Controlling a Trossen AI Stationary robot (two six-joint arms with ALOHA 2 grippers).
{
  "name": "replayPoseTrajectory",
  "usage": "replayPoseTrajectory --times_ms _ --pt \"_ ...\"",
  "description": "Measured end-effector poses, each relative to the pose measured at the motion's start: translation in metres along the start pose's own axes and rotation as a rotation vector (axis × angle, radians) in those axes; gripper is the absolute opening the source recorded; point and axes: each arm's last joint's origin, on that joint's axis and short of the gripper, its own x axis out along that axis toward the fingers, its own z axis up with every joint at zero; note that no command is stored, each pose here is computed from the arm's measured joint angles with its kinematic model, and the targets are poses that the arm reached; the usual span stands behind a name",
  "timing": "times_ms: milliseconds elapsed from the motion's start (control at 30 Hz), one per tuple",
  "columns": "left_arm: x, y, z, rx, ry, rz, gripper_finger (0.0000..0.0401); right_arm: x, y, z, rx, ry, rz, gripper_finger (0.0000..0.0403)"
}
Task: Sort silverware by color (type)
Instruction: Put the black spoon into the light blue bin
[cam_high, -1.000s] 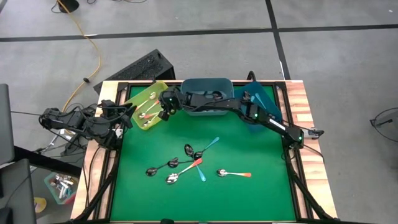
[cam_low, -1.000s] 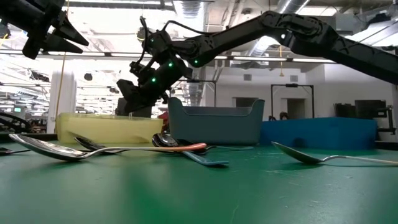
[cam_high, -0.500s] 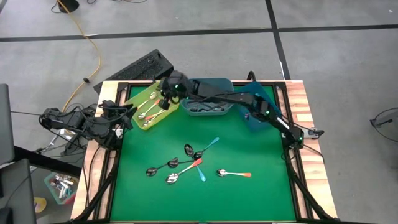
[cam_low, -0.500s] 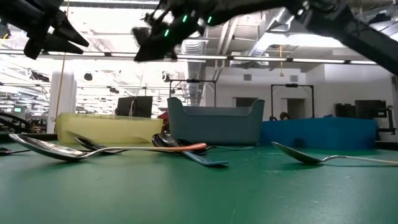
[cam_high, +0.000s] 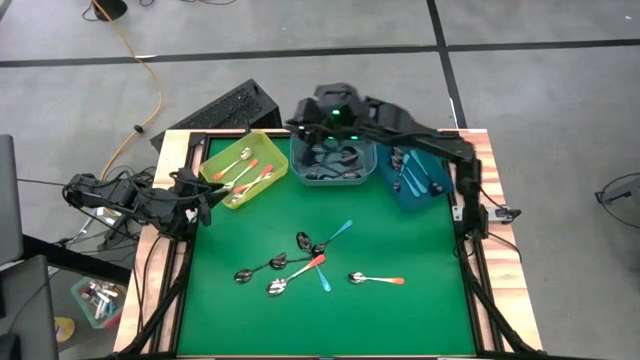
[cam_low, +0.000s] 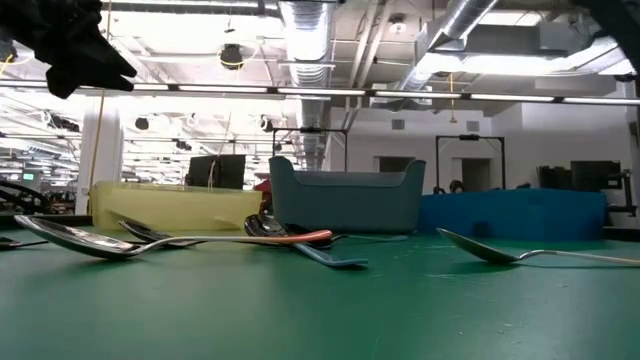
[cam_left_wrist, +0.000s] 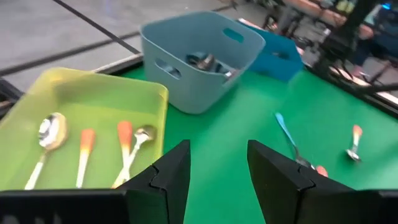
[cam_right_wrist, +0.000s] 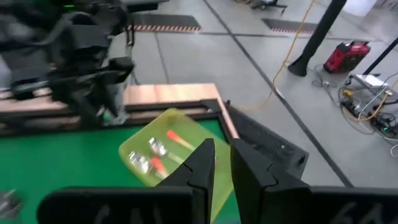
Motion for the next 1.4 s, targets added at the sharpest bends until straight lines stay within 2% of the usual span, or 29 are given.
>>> replayPoseTrajectory --times_ms 167,367,500,633,933,1133,1267,1400 --pt "0.000 -0.001 0.000 0.000 0.017 -0.021 0.0143 -0.047 0.015 0.004 0.055 0.086 0.060 0.0068" --pt "0.000 0.000 0.000 0.004 0.001 0.006 0.0143 -0.059 0.051 -0.003 0.113 0.195 0.142 0.0068" --pt "0.000 0.001 0.000 0.002 -0.002 0.009 0.0143 -0.043 0.085 -0.015 0.091 0.265 0.199 0.0068" --pt "0.000 0.000 0.000 -0.001 -0.002 0.009 0.0143 -0.015 0.127 -0.033 0.037 0.334 0.253 0.0068" --pt "0.000 0.001 0.000 0.003 -0.002 0.009 0.0143 0.056 0.194 -0.091 -0.061 0.498 0.308 0.0068" --pt "0.000 0.000 0.000 0.004 0.001 0.006 0.0143 0.086 0.208 -0.104 0.014 0.457 0.496 0.0068" --pt "0.000 0.000 0.000 0.004 0.003 0.005 0.0143 0.087 0.206 -0.104 0.011 0.463 0.500 0.0068" --pt "0.000 0.001 0.000 0.004 0.003 0.005 0.0143 0.086 0.204 -0.108 -0.004 0.496 0.455 0.0068"
